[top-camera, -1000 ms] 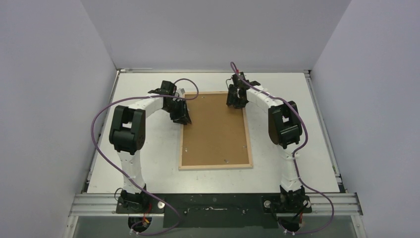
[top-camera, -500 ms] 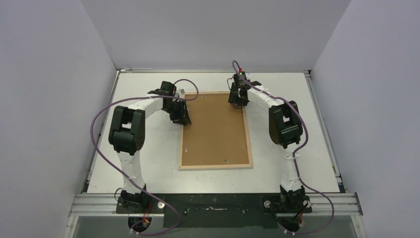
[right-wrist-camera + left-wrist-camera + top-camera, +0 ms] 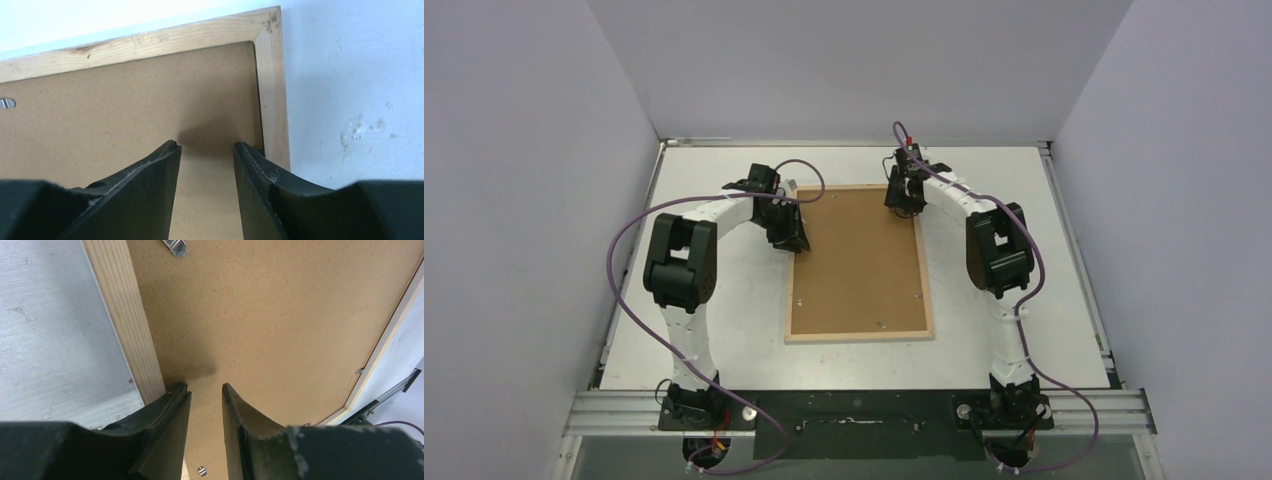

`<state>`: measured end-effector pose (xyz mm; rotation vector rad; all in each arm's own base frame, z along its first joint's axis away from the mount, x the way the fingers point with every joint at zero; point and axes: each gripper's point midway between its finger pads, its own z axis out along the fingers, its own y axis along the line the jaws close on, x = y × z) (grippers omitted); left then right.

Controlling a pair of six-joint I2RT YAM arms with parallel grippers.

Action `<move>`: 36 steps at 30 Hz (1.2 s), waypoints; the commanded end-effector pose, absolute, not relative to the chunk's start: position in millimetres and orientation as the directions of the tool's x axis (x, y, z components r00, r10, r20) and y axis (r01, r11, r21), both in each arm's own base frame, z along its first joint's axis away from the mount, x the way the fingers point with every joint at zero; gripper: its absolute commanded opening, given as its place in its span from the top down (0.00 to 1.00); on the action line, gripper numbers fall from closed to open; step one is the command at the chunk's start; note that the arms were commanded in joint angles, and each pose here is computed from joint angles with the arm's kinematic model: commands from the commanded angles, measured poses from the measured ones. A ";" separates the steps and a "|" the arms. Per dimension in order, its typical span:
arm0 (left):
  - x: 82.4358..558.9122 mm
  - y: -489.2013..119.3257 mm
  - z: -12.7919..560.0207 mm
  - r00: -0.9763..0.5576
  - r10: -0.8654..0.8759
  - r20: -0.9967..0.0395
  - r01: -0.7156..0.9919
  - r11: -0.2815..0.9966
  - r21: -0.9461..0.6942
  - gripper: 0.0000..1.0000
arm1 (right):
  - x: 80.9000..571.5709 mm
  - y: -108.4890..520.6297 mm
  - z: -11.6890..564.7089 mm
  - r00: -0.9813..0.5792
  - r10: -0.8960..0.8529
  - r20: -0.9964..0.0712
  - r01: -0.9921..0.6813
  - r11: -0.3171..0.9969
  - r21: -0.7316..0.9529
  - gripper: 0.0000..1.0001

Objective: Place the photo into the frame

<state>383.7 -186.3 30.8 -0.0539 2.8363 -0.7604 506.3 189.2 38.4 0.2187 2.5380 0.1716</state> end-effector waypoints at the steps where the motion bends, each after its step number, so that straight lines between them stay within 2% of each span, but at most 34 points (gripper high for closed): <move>1: 361.0 -174.3 9.9 -0.993 -0.074 -0.094 -0.027 0.905 -0.424 0.70 | 525.0 176.7 40.3 -0.802 0.202 -0.562 0.118 0.976 0.182 0.55; 9: 362.2 -175.8 10.3 -0.992 -0.079 -0.094 -0.031 0.902 -0.431 0.70 | 522.1 180.0 66.7 -0.782 0.167 -0.601 0.067 0.980 0.186 0.56; 20: 361.4 -176.6 9.8 -0.993 -0.082 -0.089 -0.035 0.899 -0.437 0.70 | 510.2 177.6 54.9 -0.803 0.114 -0.585 0.059 0.992 0.113 0.57; 28: 360.2 -177.2 10.4 -0.993 -0.084 -0.087 -0.037 0.897 -0.441 0.70 | 494.6 169.1 24.3 -0.847 0.062 -0.527 0.049 0.998 0.039 0.58; 36: 359.6 -178.0 10.0 -0.993 -0.087 -0.085 -0.040 0.894 -0.445 0.70 | 481.8 169.0 32.2 -0.848 0.049 -0.528 0.035 0.999 0.036 0.58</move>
